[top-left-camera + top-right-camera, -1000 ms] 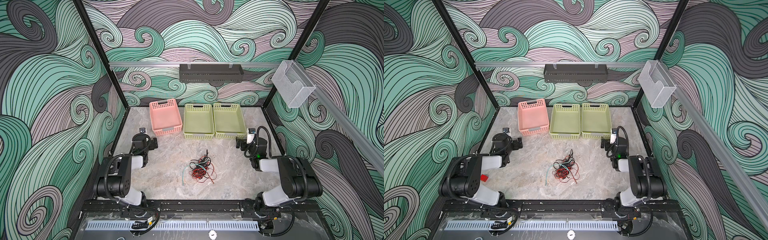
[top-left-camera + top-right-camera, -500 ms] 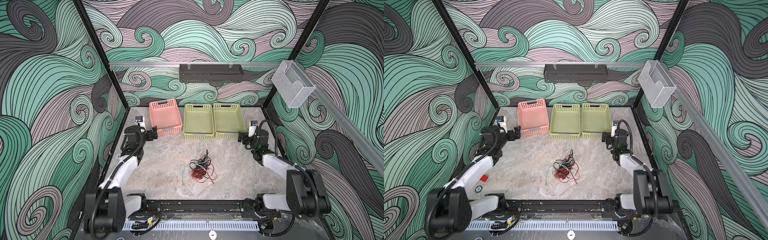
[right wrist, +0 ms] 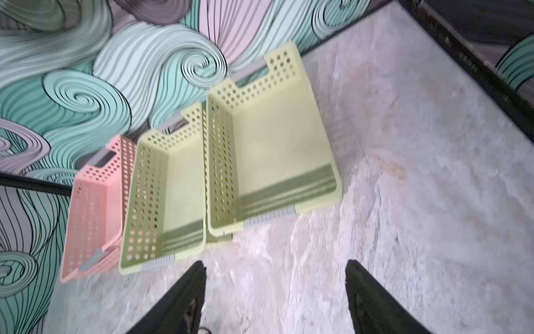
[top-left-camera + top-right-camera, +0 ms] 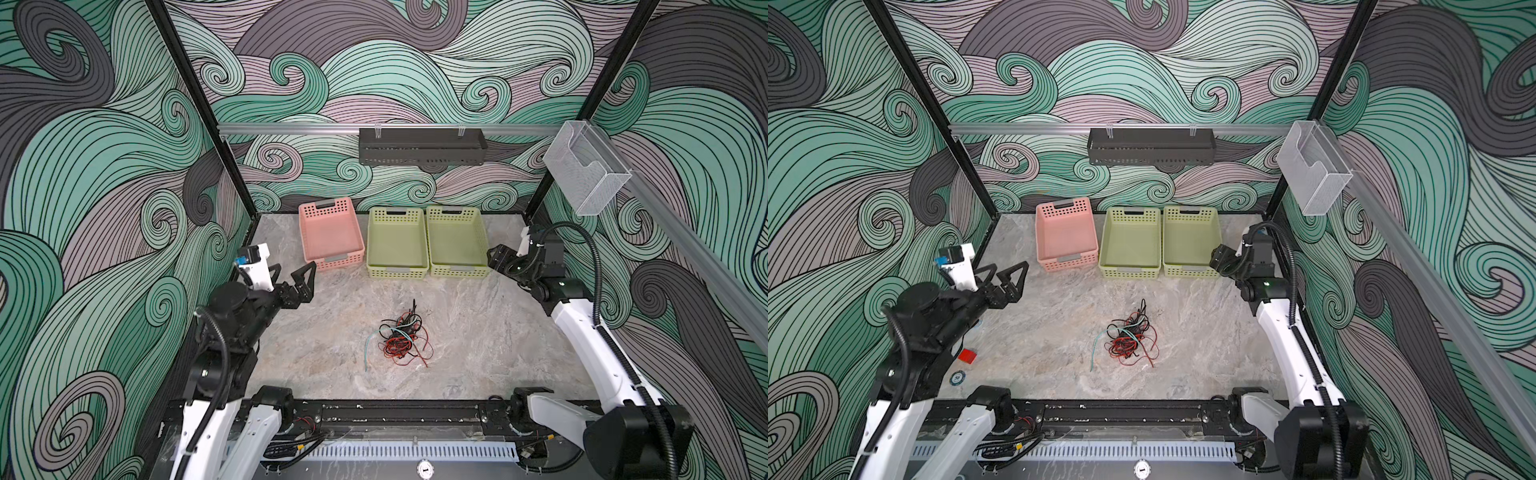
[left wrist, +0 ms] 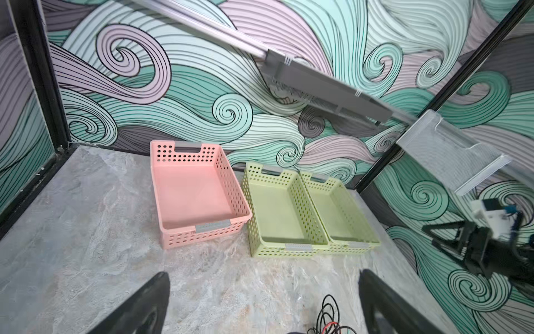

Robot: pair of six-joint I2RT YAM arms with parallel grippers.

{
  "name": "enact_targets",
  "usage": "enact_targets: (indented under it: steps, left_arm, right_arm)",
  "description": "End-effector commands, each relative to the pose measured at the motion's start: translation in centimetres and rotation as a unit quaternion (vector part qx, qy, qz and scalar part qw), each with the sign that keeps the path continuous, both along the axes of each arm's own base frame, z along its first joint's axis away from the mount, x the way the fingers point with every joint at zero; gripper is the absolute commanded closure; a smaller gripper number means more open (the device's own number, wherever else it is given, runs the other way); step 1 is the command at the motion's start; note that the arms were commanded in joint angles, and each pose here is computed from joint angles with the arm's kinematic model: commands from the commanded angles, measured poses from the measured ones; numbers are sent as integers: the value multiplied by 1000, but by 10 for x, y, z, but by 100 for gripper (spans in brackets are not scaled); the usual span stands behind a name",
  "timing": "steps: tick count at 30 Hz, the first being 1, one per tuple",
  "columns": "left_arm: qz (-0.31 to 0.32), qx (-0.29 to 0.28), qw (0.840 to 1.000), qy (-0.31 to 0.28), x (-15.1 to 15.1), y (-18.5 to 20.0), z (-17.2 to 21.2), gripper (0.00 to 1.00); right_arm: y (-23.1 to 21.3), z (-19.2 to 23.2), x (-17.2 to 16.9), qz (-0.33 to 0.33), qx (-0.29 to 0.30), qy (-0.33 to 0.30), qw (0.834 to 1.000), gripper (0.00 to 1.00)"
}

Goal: Untangle the cables
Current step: 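Move the right gripper over the tangled cables while the left arm lifts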

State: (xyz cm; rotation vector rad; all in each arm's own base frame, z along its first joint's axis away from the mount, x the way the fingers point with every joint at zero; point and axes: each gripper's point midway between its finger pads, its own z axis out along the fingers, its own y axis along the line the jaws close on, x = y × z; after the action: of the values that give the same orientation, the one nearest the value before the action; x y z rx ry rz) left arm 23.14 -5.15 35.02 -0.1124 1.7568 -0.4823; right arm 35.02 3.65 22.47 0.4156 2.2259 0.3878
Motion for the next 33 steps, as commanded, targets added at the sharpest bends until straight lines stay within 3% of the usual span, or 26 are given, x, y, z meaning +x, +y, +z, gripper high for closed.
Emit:
enact_targets:
  steps: [1,4,9,15,18,23,27,33]
  left_arm:
    - [72,-50,996,35,-17,22,-32,1]
    - [172,-124,976,47,-29,53,-50,1]
    - [118,-133,983,46,-27,34,-57,1]
    - [146,-193,966,96,-17,36,-87,1]
    - [118,-197,966,120,-15,24,-103,2]
    - [48,-221,957,180,-11,-6,-136,3]
    - [29,-252,940,229,-9,-20,-163,3]
    - [7,-270,923,274,-10,-33,-186,3]
  right_arm:
    - [32,-4,-33,55,30,45,997,25]
    - [72,-11,-59,131,25,67,989,23]
    - [118,-31,-102,211,28,125,969,28]
    - [121,-59,-127,236,-4,184,954,38]
    - [129,-72,-140,264,-7,207,942,49]
    - [147,-92,-172,312,-18,227,923,52]
    - [153,-116,-191,309,-6,216,926,52]
    - [171,-133,-193,313,12,202,928,49]
